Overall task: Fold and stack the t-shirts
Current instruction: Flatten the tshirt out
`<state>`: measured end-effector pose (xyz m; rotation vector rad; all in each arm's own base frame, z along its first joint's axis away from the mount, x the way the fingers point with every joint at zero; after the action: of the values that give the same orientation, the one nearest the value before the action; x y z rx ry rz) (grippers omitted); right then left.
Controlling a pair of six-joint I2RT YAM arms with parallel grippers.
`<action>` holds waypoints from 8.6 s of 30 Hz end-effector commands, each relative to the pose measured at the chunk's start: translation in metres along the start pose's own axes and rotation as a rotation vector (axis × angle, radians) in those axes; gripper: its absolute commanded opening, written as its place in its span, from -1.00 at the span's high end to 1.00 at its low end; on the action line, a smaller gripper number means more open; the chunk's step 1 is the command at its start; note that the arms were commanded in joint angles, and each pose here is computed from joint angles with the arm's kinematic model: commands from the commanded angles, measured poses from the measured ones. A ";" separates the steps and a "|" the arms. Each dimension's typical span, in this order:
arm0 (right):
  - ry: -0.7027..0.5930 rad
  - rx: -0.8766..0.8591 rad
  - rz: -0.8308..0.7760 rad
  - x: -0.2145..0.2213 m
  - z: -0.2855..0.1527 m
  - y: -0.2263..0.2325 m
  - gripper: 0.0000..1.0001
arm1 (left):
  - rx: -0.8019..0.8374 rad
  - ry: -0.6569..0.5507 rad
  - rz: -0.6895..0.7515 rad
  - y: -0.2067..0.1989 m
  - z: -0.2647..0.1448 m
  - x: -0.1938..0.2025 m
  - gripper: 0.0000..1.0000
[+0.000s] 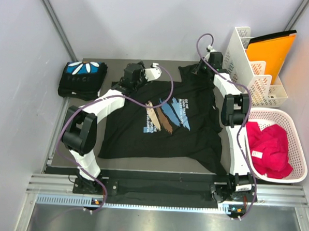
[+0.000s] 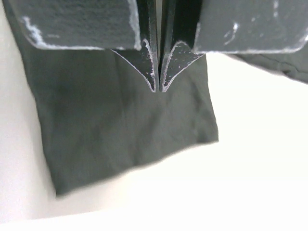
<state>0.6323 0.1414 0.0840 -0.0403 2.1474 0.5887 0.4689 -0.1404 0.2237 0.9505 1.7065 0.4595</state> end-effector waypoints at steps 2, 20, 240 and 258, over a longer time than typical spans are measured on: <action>-0.157 -0.019 -0.031 -0.041 0.000 0.004 1.00 | -0.098 -0.084 -0.021 0.026 -0.010 -0.023 -0.29; -0.059 0.233 0.048 -0.044 -0.068 -0.034 1.00 | -0.101 -0.099 -0.036 0.024 -0.011 -0.029 -0.28; 0.704 0.131 -0.916 0.064 -0.119 -0.087 0.60 | -0.005 0.343 0.286 0.005 0.078 0.198 0.92; 0.796 0.116 -0.918 0.087 -0.134 -0.093 0.79 | -0.013 0.380 0.307 0.008 0.074 0.201 0.97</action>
<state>0.5255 0.0340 0.0743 -1.2420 2.3991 -0.1243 0.5131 0.0046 0.0634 1.2160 1.9211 0.8542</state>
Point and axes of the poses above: each gripper's point midway between its finger pads, its own z axis out along the fingers, its own y axis along the line the jaws close on, x = y × z, the point moved 5 cm from there along -z, back along the fingers, and after that the axes turned 7 degrees about -z, right-handed, at the moved point
